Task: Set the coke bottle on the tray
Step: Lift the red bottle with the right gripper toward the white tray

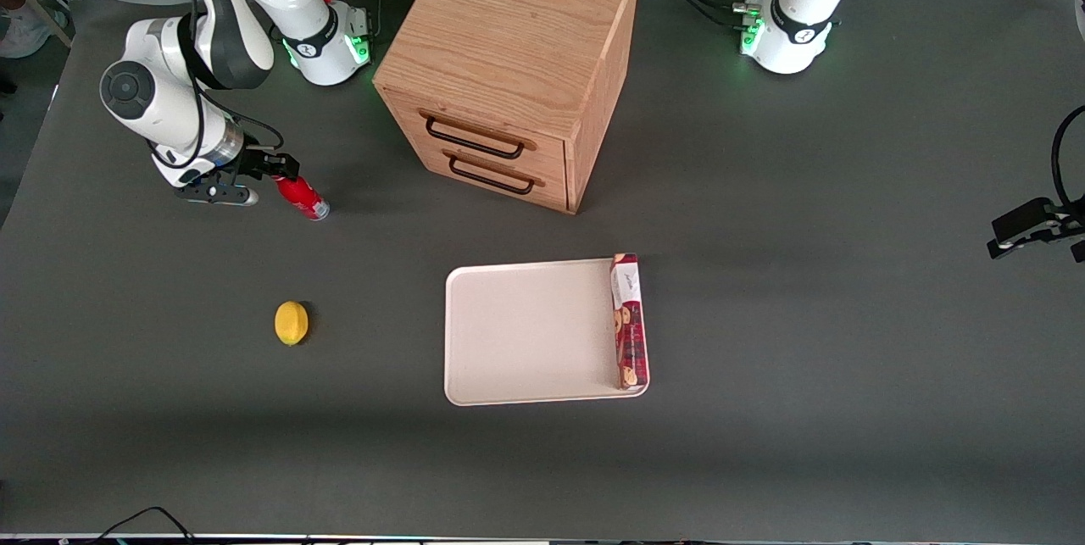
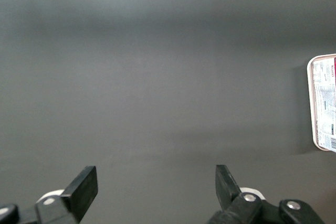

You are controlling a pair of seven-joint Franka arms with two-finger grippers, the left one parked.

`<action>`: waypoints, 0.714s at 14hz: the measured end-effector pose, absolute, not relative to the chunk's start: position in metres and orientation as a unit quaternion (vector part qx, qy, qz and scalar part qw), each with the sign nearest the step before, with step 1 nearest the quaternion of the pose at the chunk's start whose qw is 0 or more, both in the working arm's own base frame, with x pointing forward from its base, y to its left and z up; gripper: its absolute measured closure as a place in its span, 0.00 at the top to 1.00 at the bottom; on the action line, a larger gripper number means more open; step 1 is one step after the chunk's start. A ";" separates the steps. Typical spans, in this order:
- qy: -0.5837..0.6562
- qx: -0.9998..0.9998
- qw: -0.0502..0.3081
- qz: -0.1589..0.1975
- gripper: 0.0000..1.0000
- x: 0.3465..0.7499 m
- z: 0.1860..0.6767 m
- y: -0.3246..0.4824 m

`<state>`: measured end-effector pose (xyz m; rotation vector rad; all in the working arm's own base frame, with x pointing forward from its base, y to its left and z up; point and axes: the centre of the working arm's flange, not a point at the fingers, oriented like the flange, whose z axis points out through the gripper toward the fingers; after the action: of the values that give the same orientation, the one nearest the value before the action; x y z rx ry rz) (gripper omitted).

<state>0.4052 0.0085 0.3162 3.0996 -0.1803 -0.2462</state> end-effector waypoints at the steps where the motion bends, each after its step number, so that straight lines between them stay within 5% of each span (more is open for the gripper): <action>1: -0.058 0.995 0.014 -0.081 0.46 0.404 0.317 0.008; 3: -0.059 0.995 0.015 -0.082 0.32 0.403 0.319 0.008; 7: -0.059 0.994 0.015 -0.085 0.32 0.406 0.330 0.008; 10: -0.050 0.994 0.016 -0.092 0.32 0.436 0.404 0.009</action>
<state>0.4358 0.0086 0.4038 3.0919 -0.1566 -0.2872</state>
